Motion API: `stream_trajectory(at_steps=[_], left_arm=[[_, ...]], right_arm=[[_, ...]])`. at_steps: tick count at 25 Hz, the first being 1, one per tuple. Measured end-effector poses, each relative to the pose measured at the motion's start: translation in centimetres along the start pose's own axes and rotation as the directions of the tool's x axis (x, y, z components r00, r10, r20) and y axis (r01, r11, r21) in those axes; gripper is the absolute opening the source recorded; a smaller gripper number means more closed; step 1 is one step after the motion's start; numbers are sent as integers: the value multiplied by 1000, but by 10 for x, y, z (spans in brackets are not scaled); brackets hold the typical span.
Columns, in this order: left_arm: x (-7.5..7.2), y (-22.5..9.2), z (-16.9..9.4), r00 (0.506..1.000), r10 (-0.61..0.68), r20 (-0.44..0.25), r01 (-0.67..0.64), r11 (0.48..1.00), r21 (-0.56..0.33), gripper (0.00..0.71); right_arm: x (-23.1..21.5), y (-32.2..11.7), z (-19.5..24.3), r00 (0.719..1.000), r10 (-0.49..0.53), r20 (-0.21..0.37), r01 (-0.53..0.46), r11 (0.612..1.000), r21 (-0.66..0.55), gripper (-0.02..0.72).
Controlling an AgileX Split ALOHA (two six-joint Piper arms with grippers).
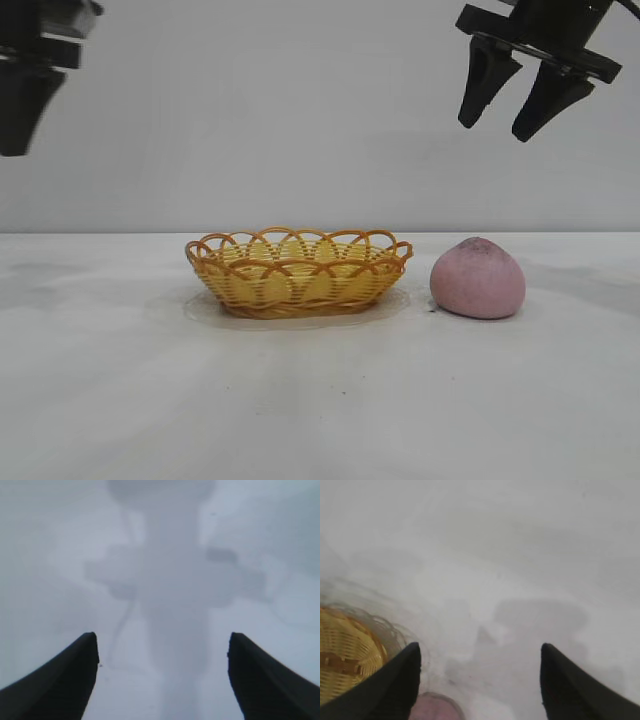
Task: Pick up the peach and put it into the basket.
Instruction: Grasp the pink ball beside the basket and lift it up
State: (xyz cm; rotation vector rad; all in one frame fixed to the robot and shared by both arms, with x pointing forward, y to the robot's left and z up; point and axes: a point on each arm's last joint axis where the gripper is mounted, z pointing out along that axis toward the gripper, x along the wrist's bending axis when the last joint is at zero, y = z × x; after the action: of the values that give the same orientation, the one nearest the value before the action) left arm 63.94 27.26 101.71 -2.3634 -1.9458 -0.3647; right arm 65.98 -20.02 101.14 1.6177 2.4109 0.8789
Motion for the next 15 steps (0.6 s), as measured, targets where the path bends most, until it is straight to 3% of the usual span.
stream_trajectory(at_steps=[2,6,11,15], left_arm=[[20,-4,4,998,-61,18,61,998,16,519],[45,-16,-1,984,-130,121,129,992,15,519],[55,-42,-12,971,-162,173,162,987,18,519],[50,-68,-23,970,-164,180,162,986,29,519]], right_arm=[[0,0,0,1000,0,1,0,1000,-2,465],[0,0,0,1000,0,3,0,1000,-5,465],[-1,1,0,1000,-1,7,1,1000,-10,465],[-1,1,0,1000,-3,8,3,1000,-12,465]])
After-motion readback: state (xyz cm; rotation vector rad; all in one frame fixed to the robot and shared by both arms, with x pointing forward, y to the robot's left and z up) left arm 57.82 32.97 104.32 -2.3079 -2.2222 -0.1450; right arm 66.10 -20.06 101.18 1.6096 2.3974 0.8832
